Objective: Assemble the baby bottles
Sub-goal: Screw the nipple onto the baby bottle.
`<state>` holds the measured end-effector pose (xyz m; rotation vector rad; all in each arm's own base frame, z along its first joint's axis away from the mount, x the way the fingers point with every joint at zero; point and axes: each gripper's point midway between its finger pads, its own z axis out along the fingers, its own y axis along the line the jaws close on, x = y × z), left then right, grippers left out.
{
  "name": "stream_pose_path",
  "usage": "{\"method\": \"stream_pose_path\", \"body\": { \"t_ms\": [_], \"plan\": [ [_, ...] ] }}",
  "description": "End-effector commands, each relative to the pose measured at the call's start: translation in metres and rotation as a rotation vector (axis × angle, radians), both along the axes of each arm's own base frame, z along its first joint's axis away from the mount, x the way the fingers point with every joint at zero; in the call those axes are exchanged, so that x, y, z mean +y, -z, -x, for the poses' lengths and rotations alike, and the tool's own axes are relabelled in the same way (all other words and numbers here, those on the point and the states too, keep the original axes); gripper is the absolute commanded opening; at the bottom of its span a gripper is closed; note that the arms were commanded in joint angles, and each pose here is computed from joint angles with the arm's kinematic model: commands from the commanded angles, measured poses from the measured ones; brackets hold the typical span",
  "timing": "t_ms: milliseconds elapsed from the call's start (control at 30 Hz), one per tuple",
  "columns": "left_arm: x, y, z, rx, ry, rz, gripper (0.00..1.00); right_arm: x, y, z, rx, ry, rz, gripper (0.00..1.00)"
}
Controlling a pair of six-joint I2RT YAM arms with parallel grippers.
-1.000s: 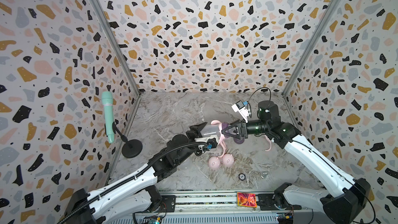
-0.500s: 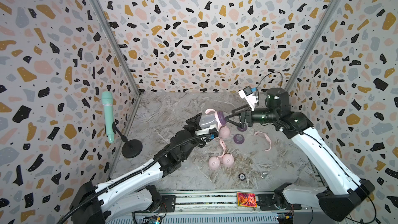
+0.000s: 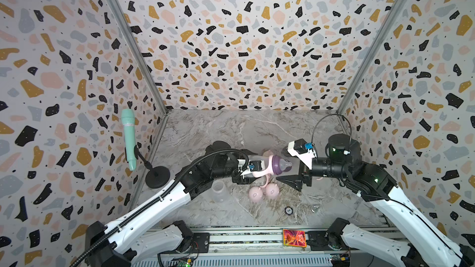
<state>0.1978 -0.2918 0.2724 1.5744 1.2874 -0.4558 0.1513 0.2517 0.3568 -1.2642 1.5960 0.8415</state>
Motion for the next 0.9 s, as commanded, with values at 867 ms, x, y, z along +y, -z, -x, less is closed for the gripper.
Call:
{"method": "stream_pose_path", "body": {
  "t_ms": [867],
  "plan": [
    [-0.005, -0.022, 0.019, 0.015, 0.105, 0.07, 0.0, 0.006, 0.031, 0.013, 0.078, -0.08, 0.072, 0.8]
  ]
}}
